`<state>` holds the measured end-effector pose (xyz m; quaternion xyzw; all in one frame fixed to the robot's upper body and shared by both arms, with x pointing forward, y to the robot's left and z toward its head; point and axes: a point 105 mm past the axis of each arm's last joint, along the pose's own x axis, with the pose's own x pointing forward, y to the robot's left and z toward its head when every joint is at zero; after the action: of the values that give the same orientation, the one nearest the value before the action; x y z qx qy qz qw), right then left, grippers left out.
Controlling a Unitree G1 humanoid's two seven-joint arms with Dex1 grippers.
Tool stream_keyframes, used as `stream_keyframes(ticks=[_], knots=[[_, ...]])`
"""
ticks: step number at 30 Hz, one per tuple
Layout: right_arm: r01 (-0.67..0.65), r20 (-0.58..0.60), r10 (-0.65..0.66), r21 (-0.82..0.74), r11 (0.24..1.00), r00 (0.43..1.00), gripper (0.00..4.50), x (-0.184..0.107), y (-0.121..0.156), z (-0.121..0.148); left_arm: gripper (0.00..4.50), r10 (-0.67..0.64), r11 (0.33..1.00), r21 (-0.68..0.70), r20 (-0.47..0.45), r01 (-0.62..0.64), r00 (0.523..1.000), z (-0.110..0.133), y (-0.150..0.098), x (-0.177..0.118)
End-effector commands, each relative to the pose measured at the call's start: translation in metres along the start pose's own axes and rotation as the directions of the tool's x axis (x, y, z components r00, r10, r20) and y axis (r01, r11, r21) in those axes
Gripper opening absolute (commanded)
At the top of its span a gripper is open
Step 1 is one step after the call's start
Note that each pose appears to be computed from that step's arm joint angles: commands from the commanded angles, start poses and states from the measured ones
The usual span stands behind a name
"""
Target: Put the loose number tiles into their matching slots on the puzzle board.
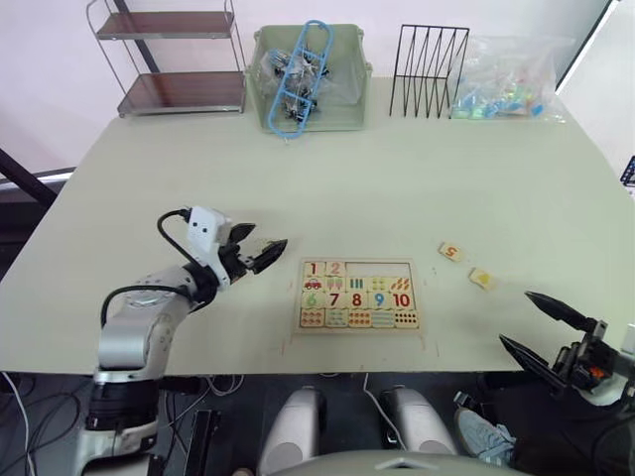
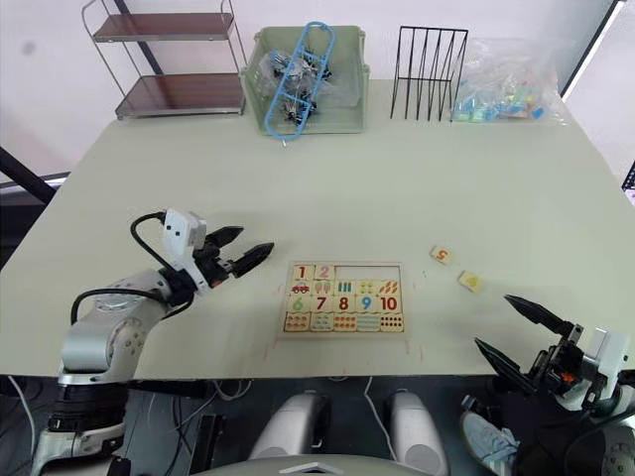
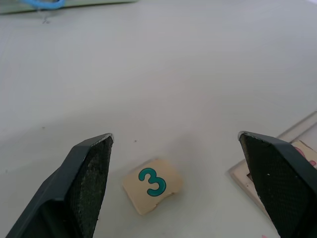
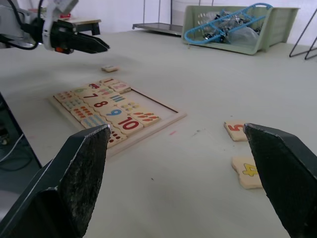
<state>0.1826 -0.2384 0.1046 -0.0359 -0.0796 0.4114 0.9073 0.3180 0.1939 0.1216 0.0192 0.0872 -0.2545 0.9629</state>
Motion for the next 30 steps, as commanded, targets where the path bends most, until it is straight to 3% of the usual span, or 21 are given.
stream_keyframes(ticks=[1,11,23,30], knots=[[-0.037,0.021,0.037,-0.028,0.999,0.999,4.5,0.002,-0.001,0.011,4.32,0.107,0.994,0.018,-0.017,-0.107,0.994,0.002,-0.006,-0.001],[-0.065,0.009,0.065,-0.032,0.997,0.998,4.5,0.008,-0.003,0.011,4.32,0.31,0.95,-0.005,-0.085,-0.312,0.947,-0.014,-0.01,0.013],[-0.102,0.027,0.103,-0.026,0.994,0.994,4.5,0.017,-0.002,0.014,4.32,0.34,0.939,0.006,-0.169,-0.344,0.925,-0.029,-0.012,0.026],[-0.114,0.029,0.115,-0.026,0.993,0.993,4.5,0.02,-0.001,0.014,4.32,0.373,0.916,-0.071,-0.218,-0.396,0.902,-0.035,-0.021,0.032]])
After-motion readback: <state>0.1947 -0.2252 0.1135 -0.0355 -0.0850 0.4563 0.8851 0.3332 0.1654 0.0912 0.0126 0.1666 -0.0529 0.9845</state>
